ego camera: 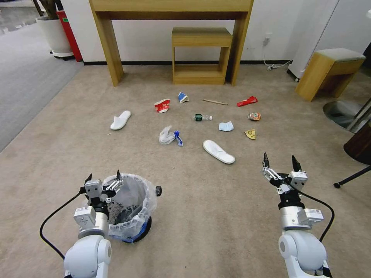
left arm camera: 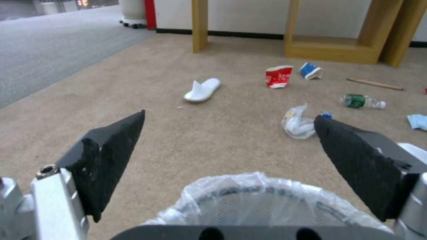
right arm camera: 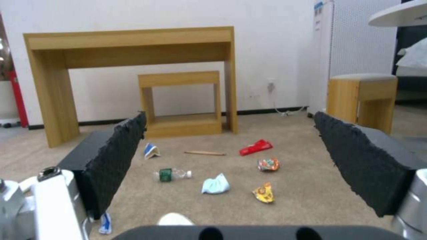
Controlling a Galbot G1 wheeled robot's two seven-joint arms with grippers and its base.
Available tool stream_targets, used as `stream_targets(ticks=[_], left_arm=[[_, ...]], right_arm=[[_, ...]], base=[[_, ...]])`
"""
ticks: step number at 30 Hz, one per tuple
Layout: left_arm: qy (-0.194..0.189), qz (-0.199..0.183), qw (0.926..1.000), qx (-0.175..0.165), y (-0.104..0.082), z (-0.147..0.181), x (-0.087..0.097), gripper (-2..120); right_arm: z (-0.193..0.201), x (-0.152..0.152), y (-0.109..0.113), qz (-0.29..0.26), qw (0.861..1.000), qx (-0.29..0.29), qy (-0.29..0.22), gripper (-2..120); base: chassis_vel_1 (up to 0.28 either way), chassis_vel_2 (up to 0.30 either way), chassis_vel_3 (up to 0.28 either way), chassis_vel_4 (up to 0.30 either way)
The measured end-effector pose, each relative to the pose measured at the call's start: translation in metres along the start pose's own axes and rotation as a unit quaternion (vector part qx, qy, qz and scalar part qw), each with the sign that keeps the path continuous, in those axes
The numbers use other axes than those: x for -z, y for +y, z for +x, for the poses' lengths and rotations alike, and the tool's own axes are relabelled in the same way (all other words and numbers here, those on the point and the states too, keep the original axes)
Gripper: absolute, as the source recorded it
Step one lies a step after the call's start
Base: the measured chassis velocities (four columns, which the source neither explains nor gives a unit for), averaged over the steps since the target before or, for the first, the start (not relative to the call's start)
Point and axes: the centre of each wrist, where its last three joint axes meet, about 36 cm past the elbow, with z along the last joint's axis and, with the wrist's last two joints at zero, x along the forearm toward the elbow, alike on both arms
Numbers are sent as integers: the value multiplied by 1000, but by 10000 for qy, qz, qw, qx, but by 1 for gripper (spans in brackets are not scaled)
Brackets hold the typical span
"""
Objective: Pick up the trash bin and place the garbage on the floor into it.
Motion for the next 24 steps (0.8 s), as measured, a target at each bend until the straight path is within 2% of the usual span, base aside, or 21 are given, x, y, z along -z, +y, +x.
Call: stream_targets(ticks=[14,17,19,24], left_arm=[[4,-3,10000,1,0,0,0,100],[8,-6,10000,0,0,0,-1,100],[13,-19,10000,-5,0,1,-2,100],[12,-29,10000,-27,-2,3,-2,100]], right_arm=[[2,-2,0,-24,9999,27,-98,100],[2,-2,0,-21,9999,24,-111,98],[3,-2,-1,53,9999,42,-104,91],[4,3,-2,115,9999,36,-53,91]], base=[[3,4,-2,-4],[0,0,0,0],[0,0,0,0],[0,0,0,0]])
